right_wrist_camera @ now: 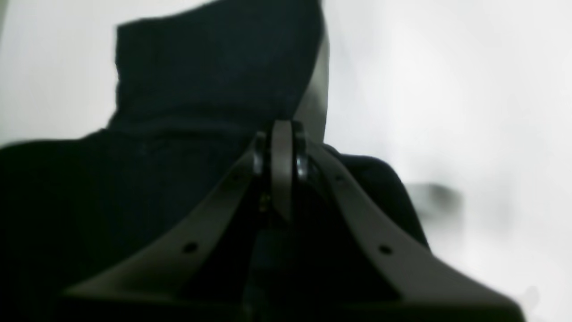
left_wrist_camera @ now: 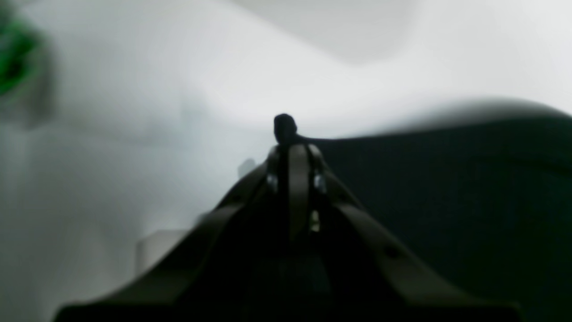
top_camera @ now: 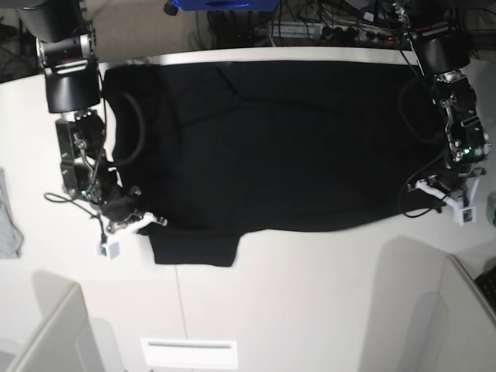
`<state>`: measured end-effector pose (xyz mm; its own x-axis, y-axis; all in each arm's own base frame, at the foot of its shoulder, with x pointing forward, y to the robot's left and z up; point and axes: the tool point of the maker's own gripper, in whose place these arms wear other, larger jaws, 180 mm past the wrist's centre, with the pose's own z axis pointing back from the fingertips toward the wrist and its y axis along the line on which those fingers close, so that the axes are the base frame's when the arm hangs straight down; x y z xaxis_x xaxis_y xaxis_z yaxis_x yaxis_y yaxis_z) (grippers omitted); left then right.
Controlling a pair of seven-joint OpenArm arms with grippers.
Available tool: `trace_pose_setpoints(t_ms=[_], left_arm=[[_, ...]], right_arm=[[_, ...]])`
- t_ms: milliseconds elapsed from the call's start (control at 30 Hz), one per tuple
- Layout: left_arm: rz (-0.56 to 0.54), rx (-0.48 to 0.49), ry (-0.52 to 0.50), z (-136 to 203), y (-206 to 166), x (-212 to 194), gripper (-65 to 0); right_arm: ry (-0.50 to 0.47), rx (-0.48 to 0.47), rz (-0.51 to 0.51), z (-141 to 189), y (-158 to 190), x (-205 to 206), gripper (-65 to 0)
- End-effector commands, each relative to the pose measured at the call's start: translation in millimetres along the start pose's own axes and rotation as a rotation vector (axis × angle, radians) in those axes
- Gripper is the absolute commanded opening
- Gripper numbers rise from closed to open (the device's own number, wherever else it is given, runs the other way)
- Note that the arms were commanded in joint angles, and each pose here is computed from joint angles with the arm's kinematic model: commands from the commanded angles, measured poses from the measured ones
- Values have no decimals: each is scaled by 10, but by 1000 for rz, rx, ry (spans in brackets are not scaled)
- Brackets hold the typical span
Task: Fold the T-shirt properly
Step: 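Fold the hem half up over the collar half with both grippers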
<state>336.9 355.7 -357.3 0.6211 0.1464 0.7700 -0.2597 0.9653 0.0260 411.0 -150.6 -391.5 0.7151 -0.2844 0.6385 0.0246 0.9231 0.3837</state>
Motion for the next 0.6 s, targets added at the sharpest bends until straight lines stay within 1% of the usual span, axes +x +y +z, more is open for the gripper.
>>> trace_pose_setpoints(t_ms=[0, 133, 200, 300, 367, 567], left_arm=[[-11, 14, -79, 80, 65, 274, -650], [-55, 7, -108, 225, 25, 296, -650], [-96, -23, -112, 284, -44, 293, -650], [-123, -37, -59, 316, -72, 199, -650], [-136, -39, -43, 352, -86, 143, -650], [-182, -44, -46, 497, -120, 89, -650]], right_arm=[[-67, 11, 9, 82, 17, 241, -650], [-88, 24, 11, 161, 53, 244, -650], [-83, 27, 13, 177, 62, 193, -650], [-76, 30, 14, 194, 68, 122, -650], [-72, 35, 18, 217, 84, 66, -650], [-63, 49, 28, 298, 132, -87, -650]])
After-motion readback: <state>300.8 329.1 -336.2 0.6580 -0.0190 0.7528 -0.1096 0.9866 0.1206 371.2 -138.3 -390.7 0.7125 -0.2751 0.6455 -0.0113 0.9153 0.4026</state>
